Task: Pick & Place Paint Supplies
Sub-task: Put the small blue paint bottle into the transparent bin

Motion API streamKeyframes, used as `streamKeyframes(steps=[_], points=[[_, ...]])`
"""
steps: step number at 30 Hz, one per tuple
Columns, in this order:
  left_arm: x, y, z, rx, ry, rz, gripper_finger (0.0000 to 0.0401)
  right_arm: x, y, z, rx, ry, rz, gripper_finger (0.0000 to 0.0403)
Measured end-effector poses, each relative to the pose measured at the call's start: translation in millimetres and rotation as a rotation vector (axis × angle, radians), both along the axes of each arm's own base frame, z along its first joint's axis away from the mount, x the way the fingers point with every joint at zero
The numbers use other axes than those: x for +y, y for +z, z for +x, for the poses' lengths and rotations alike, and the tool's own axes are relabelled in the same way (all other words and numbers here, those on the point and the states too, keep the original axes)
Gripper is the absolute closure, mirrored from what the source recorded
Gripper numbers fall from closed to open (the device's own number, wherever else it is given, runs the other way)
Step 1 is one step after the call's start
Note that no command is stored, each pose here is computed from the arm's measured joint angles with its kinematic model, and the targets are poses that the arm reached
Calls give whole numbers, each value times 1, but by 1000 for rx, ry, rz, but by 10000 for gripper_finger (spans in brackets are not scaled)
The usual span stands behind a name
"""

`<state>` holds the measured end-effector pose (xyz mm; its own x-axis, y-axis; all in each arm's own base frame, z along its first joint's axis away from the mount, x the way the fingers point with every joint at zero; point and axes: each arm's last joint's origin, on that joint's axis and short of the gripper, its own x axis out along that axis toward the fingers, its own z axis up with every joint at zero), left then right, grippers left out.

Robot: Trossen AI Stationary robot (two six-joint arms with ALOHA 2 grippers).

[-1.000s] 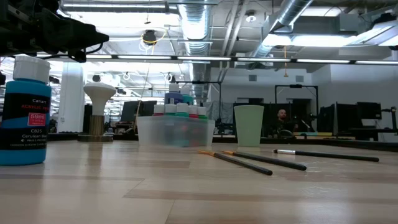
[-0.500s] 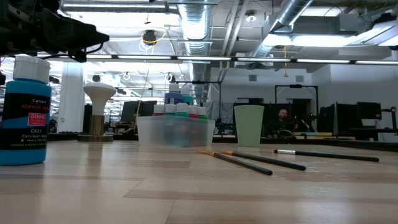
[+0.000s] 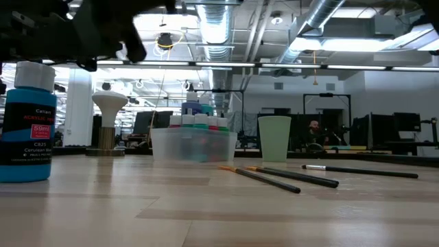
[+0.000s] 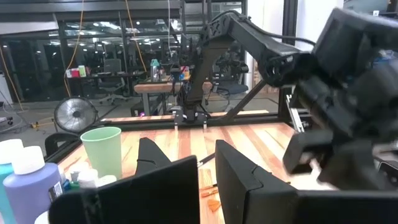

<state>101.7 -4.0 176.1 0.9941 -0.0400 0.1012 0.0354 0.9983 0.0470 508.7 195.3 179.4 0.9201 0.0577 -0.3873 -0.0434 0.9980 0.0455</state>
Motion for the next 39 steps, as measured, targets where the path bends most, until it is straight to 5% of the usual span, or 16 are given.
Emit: streamKeyframes(steps=[33, 39], points=[[0, -3, 5, 43, 3, 1, 400, -8, -20, -3, 215, -135, 115, 143], [0, -3, 4, 39, 4, 1, 400, -10, -22, -4, 231, -178, 113, 200]])
